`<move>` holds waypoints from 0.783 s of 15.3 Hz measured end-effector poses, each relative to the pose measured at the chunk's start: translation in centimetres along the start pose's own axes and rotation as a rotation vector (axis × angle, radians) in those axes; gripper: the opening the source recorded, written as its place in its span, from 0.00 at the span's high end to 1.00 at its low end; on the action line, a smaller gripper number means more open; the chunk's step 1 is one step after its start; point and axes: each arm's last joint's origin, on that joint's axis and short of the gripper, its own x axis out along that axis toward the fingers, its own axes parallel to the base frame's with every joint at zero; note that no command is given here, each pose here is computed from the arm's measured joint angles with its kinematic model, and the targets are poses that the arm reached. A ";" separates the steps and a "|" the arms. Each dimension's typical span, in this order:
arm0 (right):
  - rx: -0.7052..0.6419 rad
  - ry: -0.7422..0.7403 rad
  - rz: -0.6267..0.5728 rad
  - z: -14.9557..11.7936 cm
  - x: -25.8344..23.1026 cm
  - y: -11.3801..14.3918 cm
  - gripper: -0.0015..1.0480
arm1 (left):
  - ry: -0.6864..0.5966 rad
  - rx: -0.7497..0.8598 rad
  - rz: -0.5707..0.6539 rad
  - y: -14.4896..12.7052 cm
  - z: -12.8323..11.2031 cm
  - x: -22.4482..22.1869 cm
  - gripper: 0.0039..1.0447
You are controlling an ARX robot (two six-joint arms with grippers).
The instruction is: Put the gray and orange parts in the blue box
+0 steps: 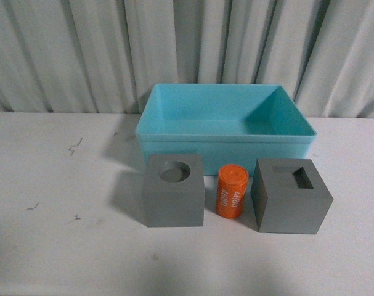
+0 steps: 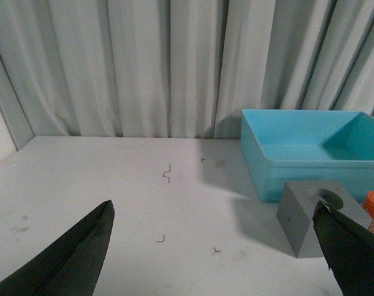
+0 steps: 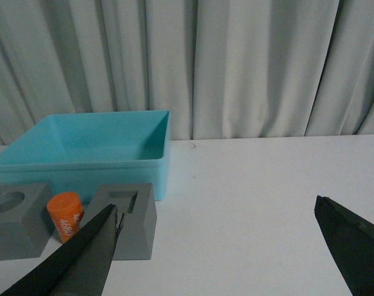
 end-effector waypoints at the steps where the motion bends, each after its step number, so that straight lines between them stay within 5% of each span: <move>1: 0.000 0.000 0.000 0.0 0.0 0.0 0.06 | 0.000 0.000 0.000 0.0 0.0 0.0 0.06; 3: 0.017 0.079 -0.005 -0.2 0.0 0.0 0.06 | 0.000 0.000 0.000 0.0 0.0 0.0 0.06; 4: 0.083 0.398 -0.020 0.3 1.0 -1.2 0.06 | -0.001 0.000 -0.003 0.0 0.0 0.0 0.06; 8: -0.027 0.397 0.081 5.5 9.2 -7.2 0.06 | 0.000 0.000 0.000 0.0 0.0 0.0 0.06; 12: -0.095 0.511 0.194 1.9 17.5 -4.9 0.06 | 0.000 0.000 0.000 0.0 0.0 0.0 0.06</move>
